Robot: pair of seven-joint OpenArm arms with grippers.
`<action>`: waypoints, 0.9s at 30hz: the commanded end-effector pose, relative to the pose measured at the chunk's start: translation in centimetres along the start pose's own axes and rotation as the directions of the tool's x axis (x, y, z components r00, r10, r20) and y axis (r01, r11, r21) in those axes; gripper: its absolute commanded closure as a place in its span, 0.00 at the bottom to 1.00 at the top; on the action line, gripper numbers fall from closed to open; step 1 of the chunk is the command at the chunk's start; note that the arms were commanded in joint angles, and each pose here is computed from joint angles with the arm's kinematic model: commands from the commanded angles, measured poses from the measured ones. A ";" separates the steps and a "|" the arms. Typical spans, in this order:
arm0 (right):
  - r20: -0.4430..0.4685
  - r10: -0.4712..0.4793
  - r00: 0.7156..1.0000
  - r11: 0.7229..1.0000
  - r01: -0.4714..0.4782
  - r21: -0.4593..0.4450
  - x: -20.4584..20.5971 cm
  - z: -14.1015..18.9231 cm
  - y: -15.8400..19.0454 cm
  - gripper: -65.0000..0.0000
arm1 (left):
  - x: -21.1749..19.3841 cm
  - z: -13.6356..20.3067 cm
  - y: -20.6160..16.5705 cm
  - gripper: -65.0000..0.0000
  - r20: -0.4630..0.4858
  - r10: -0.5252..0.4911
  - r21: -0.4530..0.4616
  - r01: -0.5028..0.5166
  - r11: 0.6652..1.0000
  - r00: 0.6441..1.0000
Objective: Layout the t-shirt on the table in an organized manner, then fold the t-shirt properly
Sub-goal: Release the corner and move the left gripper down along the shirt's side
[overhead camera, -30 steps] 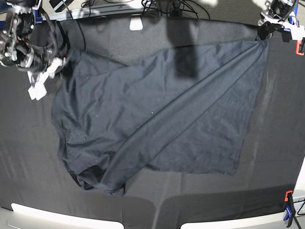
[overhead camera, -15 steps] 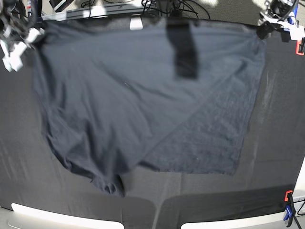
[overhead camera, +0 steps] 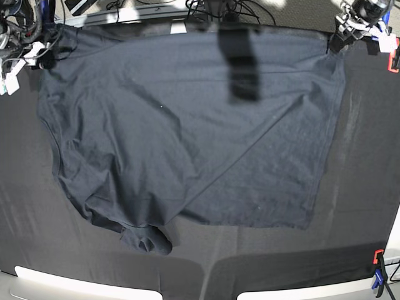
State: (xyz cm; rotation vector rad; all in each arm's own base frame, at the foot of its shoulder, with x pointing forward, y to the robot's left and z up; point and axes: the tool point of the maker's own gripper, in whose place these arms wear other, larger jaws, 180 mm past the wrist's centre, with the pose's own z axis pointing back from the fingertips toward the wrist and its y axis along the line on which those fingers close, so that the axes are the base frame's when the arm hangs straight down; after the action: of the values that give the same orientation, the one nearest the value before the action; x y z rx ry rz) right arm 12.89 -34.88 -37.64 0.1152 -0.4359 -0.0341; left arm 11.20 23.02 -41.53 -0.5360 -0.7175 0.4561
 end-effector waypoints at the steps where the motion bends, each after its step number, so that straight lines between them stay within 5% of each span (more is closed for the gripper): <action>1: 0.014 0.051 0.999 0.999 -0.050 -0.019 1.3 1.0 -0.7 0.68 | 0.2 0.6 0.3 0.63 -0.013 -0.026 0.010 0.026 1.000 1.000; 5: 0.037 0.087 0.996 0.996 -0.087 -0.022 2.9 2.0 -1.4 0.68 | 1.1 1.7 0.5 0.63 -0.025 -0.087 0.027 0.088 0.996 0.996; 10: 0.160 0.083 0.984 0.991 -0.098 0.093 6.4 3.3 0.3 0.68 | 3.5 2.6 -1.1 0.63 -0.006 -0.215 0.031 0.215 0.976 0.977; 17: 0.265 0.081 0.961 0.986 -0.117 0.120 9.9 3.9 1.0 0.68 | 9.3 2.9 -4.2 0.63 0.198 -0.353 0.045 0.351 0.935 0.914; 21: 0.315 0.082 0.946 0.984 -0.127 0.124 11.7 4.3 1.2 0.68 | 13.5 1.1 -4.6 0.63 0.250 -0.427 0.099 0.415 0.904 0.869; 27: 0.374 0.083 0.924 0.981 -0.142 0.132 13.9 4.8 1.7 0.68 | 19.6 -4.6 -9.4 0.63 0.331 -0.430 -0.003 0.457 0.890 0.840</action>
State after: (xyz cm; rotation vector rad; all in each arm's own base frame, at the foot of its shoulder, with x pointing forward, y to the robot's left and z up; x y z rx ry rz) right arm 22.72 -34.43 -28.91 0.2487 -0.7768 0.0571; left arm 29.01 24.95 -30.53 -0.3640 -1.1033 0.0889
